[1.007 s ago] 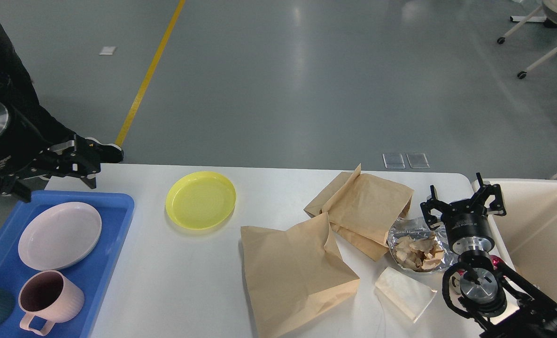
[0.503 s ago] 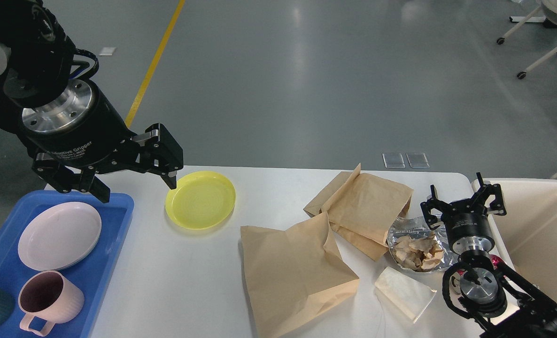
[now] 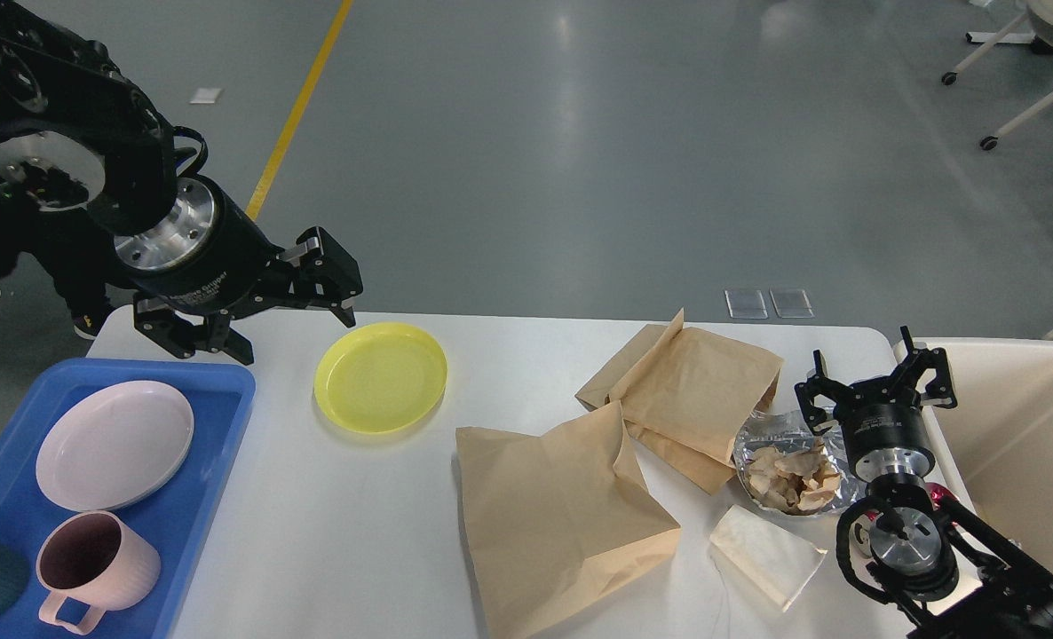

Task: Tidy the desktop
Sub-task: 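Move the left gripper toward the yellow plate's edge, then grasp the yellow plate's edge with the left gripper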

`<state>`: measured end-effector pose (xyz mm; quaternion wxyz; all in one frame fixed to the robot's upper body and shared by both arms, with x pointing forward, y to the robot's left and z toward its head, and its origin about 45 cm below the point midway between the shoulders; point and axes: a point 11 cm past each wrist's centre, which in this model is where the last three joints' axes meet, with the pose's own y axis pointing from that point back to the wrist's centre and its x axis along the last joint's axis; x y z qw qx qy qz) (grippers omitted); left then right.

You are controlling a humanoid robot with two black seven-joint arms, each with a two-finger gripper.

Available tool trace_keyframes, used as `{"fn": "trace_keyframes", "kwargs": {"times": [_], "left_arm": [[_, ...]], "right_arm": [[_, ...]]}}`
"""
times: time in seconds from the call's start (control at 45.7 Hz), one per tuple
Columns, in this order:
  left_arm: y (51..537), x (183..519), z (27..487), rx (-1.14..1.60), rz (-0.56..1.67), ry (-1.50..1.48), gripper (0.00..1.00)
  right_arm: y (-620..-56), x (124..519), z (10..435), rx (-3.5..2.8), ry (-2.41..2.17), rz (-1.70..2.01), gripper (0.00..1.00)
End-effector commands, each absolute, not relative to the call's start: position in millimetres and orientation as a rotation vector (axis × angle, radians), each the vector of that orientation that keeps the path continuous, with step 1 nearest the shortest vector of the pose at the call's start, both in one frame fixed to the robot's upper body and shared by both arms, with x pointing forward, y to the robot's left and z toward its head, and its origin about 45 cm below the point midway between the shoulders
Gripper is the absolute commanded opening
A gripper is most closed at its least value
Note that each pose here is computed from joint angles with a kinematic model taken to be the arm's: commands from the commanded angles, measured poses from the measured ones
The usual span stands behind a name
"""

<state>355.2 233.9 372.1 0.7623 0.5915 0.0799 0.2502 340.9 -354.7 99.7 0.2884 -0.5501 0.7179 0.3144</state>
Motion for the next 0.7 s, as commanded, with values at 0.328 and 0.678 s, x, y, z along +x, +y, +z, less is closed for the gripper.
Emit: {"fn": "trace_keyframes", "kwargs": {"times": [0.328,0.678], "left_arm": [[296,365,209,1.156,1.115,0.538,0.96],[296,387,127,1.082,1.194,0.503,0.96]], "right_arm": [[-354,341,100,-1.469,1.915,0.839,1.0],[-354,341,100,-1.469,1.915,0.839,1.0]]}}
